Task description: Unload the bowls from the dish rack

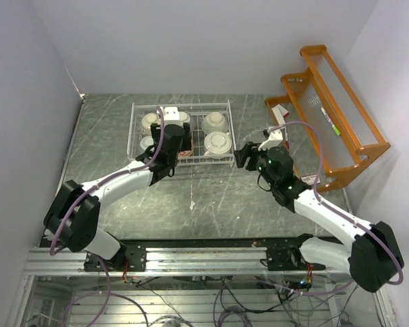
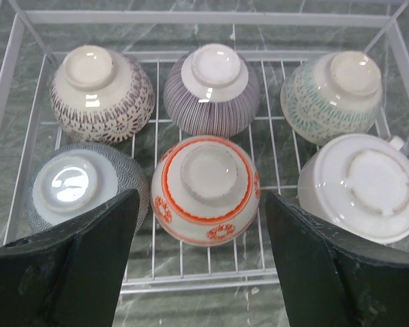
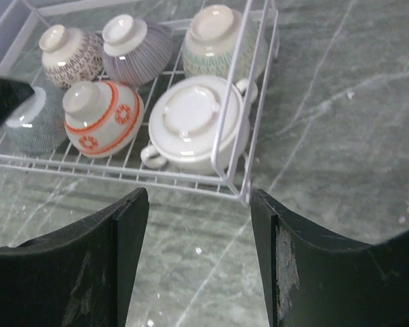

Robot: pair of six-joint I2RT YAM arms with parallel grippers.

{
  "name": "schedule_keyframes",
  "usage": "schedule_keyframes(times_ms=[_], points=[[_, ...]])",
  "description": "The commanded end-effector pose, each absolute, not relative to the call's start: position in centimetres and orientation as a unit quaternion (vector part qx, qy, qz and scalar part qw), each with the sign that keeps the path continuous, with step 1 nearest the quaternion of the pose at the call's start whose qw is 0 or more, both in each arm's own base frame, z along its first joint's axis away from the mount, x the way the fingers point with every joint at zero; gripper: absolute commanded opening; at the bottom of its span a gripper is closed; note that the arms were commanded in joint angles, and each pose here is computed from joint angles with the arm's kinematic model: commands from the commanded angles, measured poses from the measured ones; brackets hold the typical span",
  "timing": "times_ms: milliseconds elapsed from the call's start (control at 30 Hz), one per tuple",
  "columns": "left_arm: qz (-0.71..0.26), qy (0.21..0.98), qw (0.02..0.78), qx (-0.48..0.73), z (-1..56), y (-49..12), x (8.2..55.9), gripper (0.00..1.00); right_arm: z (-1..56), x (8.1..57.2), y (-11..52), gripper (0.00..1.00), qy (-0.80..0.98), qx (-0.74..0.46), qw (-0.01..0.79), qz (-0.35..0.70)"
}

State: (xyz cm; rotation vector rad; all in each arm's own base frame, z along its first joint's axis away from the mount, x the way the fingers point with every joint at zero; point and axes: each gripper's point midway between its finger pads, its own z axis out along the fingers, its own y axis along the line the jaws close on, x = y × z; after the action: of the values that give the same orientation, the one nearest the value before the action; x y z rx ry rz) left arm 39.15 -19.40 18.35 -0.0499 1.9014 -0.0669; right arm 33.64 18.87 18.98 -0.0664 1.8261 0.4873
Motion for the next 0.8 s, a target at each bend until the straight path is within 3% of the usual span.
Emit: schedule_keyframes(times_ms=[0,233,767], points=[[-0.041,0.77,0.636,-0.021,20.4,-20.5,41.0,0.89,17.8,31.7,17.6,0.61,0.792,-0.015,0.575,0.205],[-0.062,0.764,0.642,0.029,18.2,-23.1,42.5,1.0,17.1,30.4,16.3,0.61,0.803,-0.017,0.567,0.183],[-0.023,0.771,0.635,0.048,14.8,-22.7,43.3,0.97,16.5,31.3,16.6,0.61,0.809,-0.019,0.562,0.173]])
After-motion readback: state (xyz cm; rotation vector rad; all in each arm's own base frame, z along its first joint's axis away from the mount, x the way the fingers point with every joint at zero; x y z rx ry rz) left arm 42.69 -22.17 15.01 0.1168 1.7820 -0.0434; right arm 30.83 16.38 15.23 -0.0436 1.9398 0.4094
